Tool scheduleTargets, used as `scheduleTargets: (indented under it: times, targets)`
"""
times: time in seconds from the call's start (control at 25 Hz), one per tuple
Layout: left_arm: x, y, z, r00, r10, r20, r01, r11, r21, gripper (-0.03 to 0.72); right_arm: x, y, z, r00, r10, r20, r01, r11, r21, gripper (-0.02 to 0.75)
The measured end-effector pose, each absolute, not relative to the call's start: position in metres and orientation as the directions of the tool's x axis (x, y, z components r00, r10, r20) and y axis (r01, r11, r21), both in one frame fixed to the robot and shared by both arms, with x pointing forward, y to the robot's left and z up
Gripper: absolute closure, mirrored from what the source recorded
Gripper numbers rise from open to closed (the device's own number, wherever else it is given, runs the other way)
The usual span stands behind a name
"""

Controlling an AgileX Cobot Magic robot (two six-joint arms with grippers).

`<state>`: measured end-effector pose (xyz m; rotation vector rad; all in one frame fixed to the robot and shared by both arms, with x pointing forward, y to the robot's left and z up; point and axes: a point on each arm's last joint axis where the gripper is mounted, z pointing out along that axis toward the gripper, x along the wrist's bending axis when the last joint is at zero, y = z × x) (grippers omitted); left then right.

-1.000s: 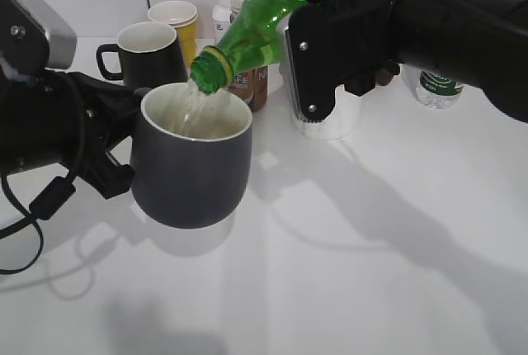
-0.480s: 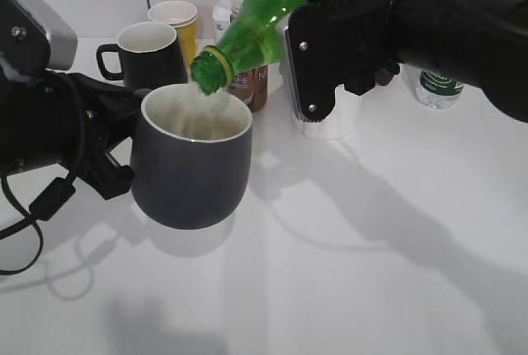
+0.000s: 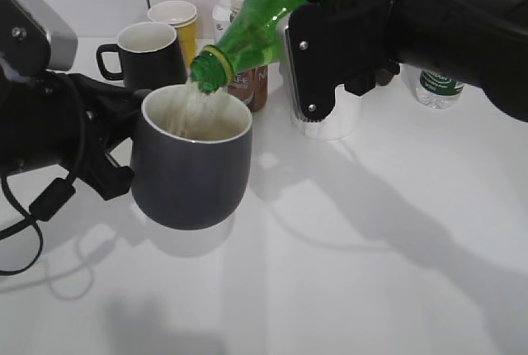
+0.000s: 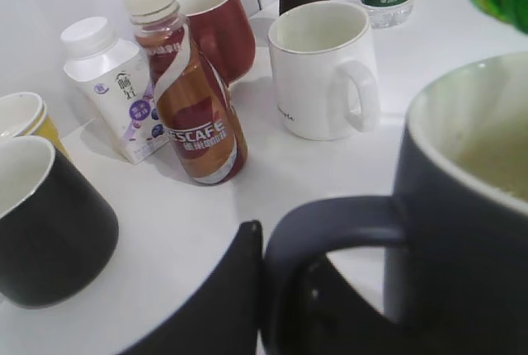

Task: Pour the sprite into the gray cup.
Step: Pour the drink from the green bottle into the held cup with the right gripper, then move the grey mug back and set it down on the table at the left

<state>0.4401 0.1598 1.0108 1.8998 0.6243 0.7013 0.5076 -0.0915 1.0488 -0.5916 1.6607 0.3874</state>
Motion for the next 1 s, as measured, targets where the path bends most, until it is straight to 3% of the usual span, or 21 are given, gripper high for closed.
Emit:
scheduleTargets:
  times: [0.64,0.8,1.0]
  targets:
    - [0.44,0.16,1.01,0.701,0.684,0.202,0.121,-0.393,0.912,0.639,0.502,-0.095,1.04,-0.434,0.086,-0.897,-0.461,0.834,0.303,0.318]
    - [0.44,0.16,1.01,0.701,0.684,0.202,0.121,-0.393,0.912,0.639,0.501,-0.096,1.043,-0.531,0.295,-0.794,-0.341,0.784,0.519,0.318]
    - [0.445,0.167,1.011,0.662,0.731,0.166,0.162,-0.355,0.921,0.639,0.494,-0.103,1.055,-0.598,0.595,-0.537,-0.134,0.586,0.799,0.318]
